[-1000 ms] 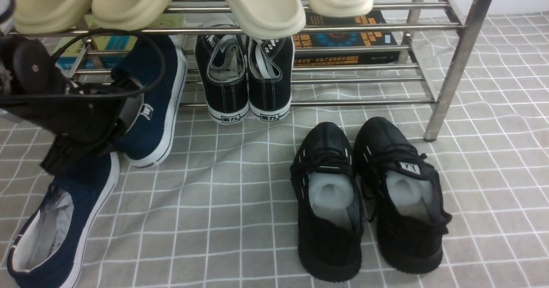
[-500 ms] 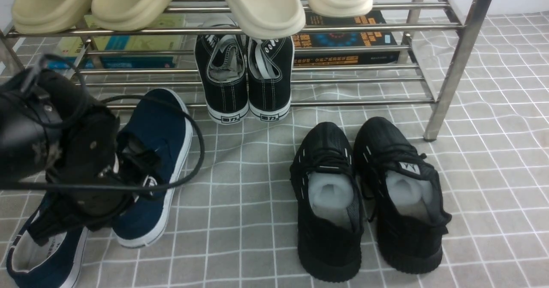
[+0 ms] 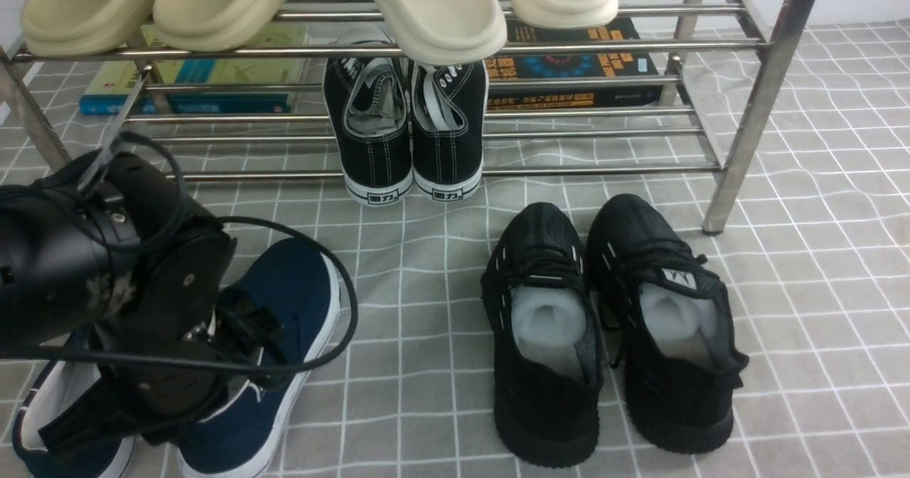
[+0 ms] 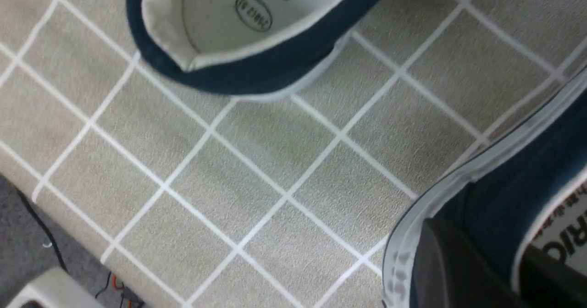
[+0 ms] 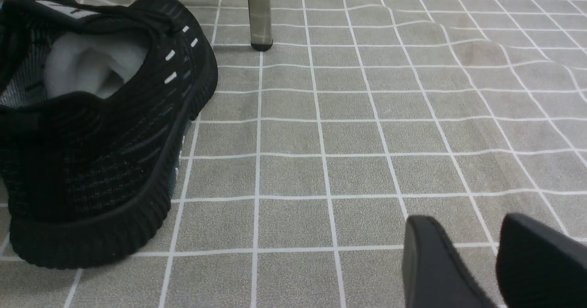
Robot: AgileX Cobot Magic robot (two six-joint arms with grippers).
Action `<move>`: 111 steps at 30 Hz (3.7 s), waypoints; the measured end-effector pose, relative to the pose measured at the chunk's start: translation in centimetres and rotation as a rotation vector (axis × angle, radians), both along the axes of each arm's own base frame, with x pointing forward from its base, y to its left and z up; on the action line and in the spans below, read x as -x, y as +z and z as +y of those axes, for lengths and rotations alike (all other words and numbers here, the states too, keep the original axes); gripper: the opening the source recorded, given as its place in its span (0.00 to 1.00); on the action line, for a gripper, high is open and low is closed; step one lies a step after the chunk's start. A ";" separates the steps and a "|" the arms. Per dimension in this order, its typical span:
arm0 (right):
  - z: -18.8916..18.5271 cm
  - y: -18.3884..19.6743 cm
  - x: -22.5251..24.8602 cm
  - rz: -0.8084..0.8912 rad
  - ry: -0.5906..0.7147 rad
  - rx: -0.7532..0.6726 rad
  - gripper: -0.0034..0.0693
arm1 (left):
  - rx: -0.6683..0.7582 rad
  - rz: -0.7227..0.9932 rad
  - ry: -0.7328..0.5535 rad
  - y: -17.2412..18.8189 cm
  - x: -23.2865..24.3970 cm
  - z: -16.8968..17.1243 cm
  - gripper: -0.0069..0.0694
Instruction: Take the shoes off the shelf with your hand from the grey coffee tablecloth.
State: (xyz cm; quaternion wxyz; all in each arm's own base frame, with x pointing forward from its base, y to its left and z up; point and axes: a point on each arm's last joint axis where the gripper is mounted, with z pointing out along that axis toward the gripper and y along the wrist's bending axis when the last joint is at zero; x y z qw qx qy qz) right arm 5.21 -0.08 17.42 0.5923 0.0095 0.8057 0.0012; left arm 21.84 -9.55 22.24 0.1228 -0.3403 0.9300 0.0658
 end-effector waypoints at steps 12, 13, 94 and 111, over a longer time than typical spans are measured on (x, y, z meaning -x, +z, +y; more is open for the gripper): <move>0.0 0.0 0.0 0.000 0.000 -0.001 0.38 | 0.025 -0.007 -0.001 0.0 -0.1 -0.2 0.15; 0.0 0.0 0.0 0.000 0.000 -0.001 0.38 | 0.024 -0.007 -0.002 0.0 -0.1 -0.2 0.15; 0.0 0.0 0.0 0.000 0.000 0.000 0.38 | 0.209 -0.940 -0.892 5.5 14.5 5.2 0.14; 0.0 0.0 0.0 0.000 0.000 0.000 0.38 | -0.227 -0.975 -0.559 -4.8 16.1 9.7 0.16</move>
